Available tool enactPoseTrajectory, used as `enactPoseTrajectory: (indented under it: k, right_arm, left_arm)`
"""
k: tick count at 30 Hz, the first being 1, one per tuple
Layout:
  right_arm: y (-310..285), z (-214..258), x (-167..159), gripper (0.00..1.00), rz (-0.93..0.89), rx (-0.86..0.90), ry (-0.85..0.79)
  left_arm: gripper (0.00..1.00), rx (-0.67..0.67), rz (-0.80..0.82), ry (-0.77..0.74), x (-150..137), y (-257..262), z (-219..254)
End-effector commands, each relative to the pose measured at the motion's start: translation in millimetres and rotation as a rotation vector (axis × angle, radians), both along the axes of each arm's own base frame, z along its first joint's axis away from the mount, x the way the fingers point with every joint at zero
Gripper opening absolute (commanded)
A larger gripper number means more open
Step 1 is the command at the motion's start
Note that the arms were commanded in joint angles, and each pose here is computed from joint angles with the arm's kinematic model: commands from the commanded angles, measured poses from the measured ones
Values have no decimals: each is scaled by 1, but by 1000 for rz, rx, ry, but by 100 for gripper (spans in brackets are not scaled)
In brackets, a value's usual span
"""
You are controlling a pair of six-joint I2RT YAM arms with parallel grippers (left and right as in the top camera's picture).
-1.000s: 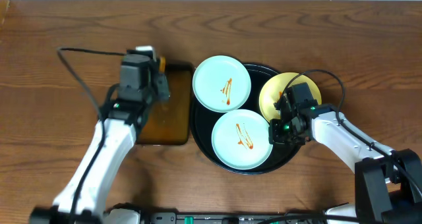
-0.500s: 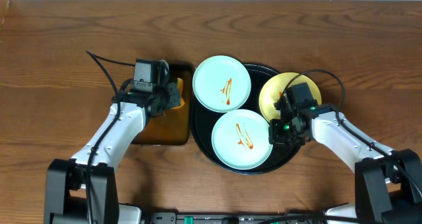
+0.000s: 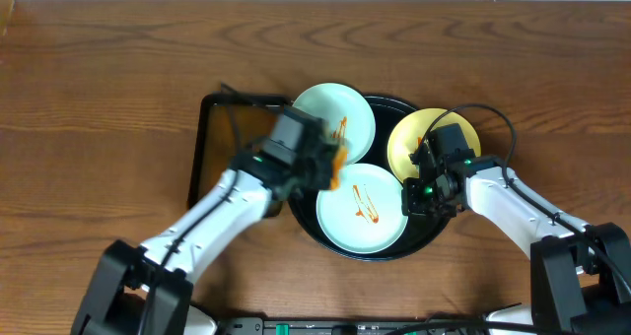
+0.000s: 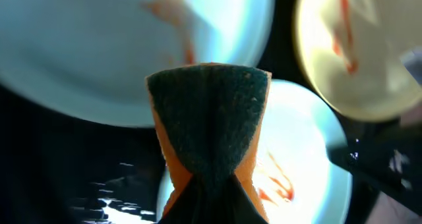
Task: Clean dirty plates on tray and stack at the side
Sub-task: 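Wipe the front blue plate with the sponge in the left gripper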
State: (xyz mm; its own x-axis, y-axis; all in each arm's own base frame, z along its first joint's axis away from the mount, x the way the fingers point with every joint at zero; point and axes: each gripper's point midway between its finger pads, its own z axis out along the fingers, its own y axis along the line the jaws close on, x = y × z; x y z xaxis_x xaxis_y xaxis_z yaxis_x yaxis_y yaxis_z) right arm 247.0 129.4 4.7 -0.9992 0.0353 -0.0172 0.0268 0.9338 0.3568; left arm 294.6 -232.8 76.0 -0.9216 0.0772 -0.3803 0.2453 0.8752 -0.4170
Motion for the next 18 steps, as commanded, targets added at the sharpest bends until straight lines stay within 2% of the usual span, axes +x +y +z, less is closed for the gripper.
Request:
enactPoseTrajectory:
  k: [1,7,18]
  right_arm:
    - [6,2,2,1,10,9,-3]
    - [6,2,2,1,10,9,-2]
    - [6,2,2,1,9,9,-2]
  left_arm:
    - [7,2,18,-28,-5,-22,6]
    - [7,-23,-45,5,-29,-64,-11]
    - [7,-10,-98,96,-69,-105,-52]
